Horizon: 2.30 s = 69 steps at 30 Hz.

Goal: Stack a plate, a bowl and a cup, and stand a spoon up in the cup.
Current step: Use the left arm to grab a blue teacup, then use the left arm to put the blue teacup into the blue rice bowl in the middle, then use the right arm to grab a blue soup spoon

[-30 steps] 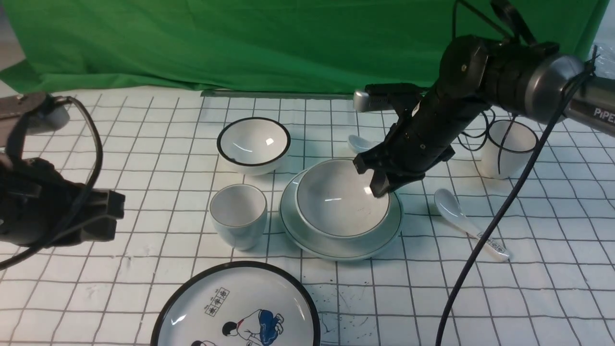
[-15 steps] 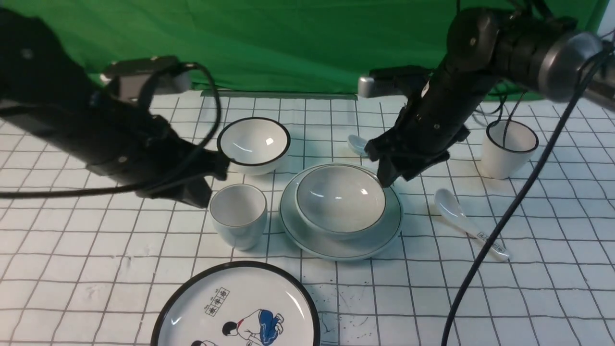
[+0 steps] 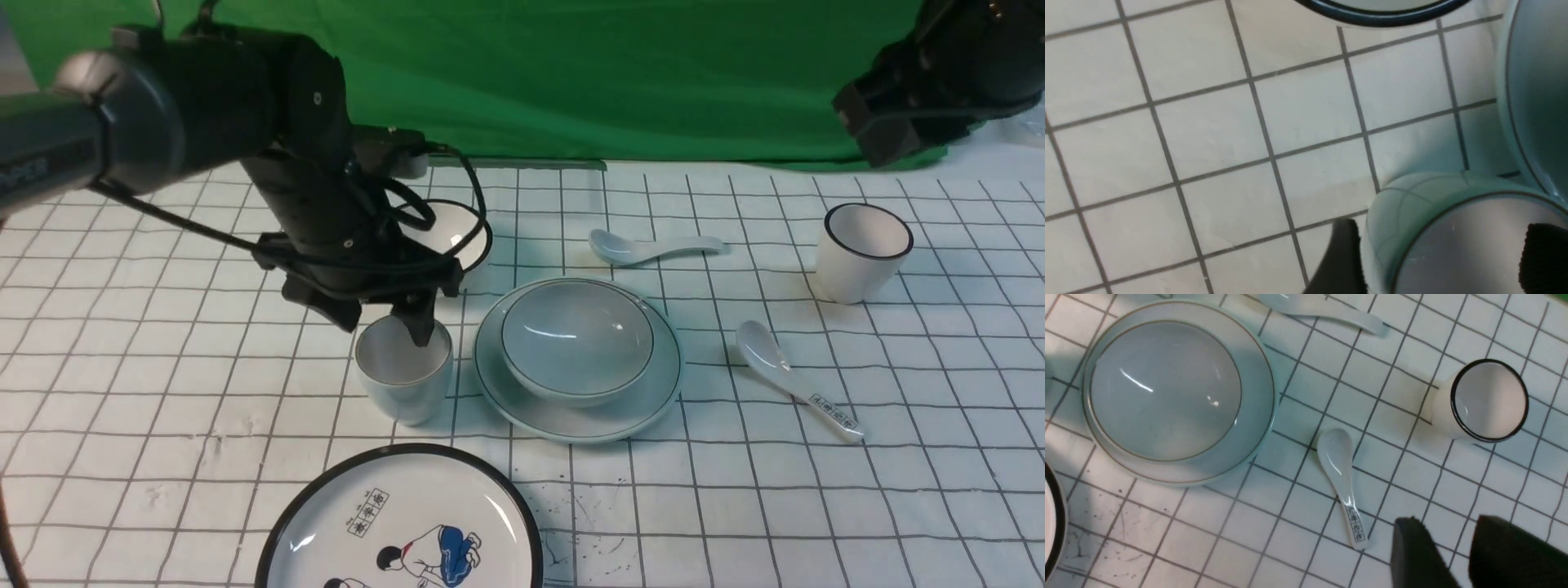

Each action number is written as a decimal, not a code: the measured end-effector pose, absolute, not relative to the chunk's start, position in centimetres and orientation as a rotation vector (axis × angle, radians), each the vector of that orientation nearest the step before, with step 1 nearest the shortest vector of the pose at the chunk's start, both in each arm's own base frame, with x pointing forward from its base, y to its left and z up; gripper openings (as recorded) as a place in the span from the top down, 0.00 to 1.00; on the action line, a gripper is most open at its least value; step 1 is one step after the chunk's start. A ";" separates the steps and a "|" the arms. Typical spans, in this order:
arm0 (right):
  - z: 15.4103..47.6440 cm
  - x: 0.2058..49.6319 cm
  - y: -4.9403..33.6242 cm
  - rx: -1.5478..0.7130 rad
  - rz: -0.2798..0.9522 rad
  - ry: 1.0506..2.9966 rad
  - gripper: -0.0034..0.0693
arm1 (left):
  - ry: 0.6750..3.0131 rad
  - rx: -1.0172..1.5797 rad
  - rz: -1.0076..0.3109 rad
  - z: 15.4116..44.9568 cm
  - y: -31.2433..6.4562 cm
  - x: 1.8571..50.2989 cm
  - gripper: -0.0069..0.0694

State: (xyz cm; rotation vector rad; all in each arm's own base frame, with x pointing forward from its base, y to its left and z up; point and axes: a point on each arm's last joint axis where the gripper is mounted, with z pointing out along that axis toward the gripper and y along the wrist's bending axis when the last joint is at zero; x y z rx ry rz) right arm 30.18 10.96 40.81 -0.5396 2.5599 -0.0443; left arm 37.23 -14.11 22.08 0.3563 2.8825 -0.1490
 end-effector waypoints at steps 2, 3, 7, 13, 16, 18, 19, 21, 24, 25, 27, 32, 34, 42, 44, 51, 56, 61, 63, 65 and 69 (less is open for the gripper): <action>40.9 29.8 10.8 -0.540 -0.045 2.560 0.62 | 2.907 0.359 -0.141 21.2 -14.2 37.4 0.20; 40.8 29.8 10.8 -0.537 -0.045 2.561 0.62 | 2.923 0.360 -0.136 20.8 -14.2 37.5 0.21; 40.6 29.9 10.8 -0.533 -0.045 2.570 0.61 | 2.976 0.329 -0.124 20.4 -14.1 37.3 0.59; 40.6 29.9 10.8 -0.528 -0.042 2.564 0.61 | 2.967 0.324 -0.144 22.9 -14.4 37.5 0.85; 40.6 29.9 10.8 -0.528 -0.042 2.563 0.61 | 2.914 0.324 -0.212 25.4 -15.3 37.8 0.85; 40.6 29.9 10.9 -0.527 -0.042 2.562 0.61 | 2.859 0.349 -0.255 27.0 -16.5 37.9 0.85; 40.6 29.9 10.9 -0.527 -0.041 2.559 0.61 | 2.836 0.367 -0.271 27.5 -17.2 37.9 0.85; 40.7 30.0 10.9 -0.523 -0.038 2.547 0.61 | 2.784 0.403 -0.314 28.3 -19.1 37.9 0.85; 40.8 30.2 10.9 -0.522 -0.035 2.532 0.61 | 2.771 0.420 -0.345 27.9 -20.6 38.2 0.85; 40.8 30.2 11.0 -0.521 -0.033 2.525 0.61 | 2.781 0.428 -0.354 27.0 -21.4 38.6 0.85; 40.8 30.2 11.0 -0.520 -0.032 2.519 0.61 | 2.797 0.426 -0.356 25.7 -22.1 39.3 0.85; 40.4 30.8 11.2 -0.523 -0.031 2.517 0.61 | 2.856 0.395 -0.382 22.3 -23.1 40.5 0.85; 40.2 31.1 11.3 -0.523 -0.031 2.512 0.61 | 2.866 0.394 -0.384 21.8 -23.2 40.6 0.85; 37.4 35.4 10.5 -0.479 -0.041 2.475 0.48 | 2.863 0.385 -0.399 21.4 -23.4 40.9 0.72; 36.2 36.8 10.4 -0.537 -0.008 2.478 0.40 | 2.862 0.385 -0.399 21.4 -23.4 40.9 0.63; 31.1 41.9 11.5 -0.814 0.221 2.461 0.29 | 2.856 0.399 -0.409 23.4 -23.6 41.1 0.33; 25.5 45.9 12.8 -1.082 0.181 2.386 0.28 | 2.808 0.416 -0.418 26.9 -23.6 41.2 0.30; 21.3 48.3 13.4 -1.227 0.124 2.310 0.28 | 2.728 0.420 -0.429 30.5 -23.0 40.2 0.38; 20.2 49.0 13.5 -1.251 0.104 2.285 0.28 | 2.688 0.425 -0.421 32.1 -22.5 39.8 0.43; 19.3 49.4 13.7 -1.277 0.087 2.262 0.28 | 2.657 0.420 -0.427 33.5 -22.1 39.4 0.47; 17.8 50.0 14.2 -1.312 0.054 2.223 0.28 | 2.609 0.418 -0.439 35.6 -21.5 38.5 0.53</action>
